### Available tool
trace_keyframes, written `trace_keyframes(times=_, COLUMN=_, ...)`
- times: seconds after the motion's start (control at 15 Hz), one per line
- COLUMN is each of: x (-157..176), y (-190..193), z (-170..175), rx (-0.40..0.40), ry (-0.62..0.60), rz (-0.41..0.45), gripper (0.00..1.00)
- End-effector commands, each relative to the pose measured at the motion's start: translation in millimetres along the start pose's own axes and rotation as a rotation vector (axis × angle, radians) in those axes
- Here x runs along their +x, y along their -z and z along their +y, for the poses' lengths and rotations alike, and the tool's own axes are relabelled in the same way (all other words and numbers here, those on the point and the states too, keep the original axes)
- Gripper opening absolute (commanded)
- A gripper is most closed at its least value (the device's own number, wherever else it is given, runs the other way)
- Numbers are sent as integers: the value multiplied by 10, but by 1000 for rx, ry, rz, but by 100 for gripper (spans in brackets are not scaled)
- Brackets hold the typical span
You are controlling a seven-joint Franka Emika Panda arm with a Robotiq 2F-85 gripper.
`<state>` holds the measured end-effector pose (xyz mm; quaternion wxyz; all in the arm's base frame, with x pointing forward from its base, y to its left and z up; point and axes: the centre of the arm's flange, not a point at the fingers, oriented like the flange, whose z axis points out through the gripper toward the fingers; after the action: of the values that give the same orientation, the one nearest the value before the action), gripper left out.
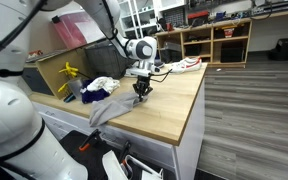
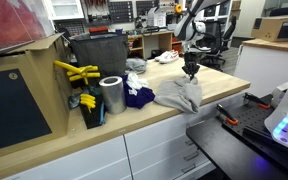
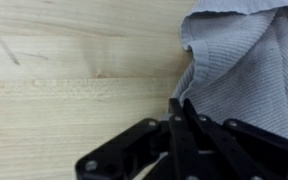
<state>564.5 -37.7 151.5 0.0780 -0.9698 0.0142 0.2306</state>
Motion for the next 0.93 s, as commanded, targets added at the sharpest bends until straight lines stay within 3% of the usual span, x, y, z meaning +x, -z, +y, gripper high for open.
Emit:
trace_keyframes(times=0.0, x=-118, y=85, z=-10, rx=-6, ry=-18, rz=20, gripper=0)
trace_keyframes(times=0.87, x=-606, y=188, z=775, rx=-109, ry=-159, rz=-3, gripper=1)
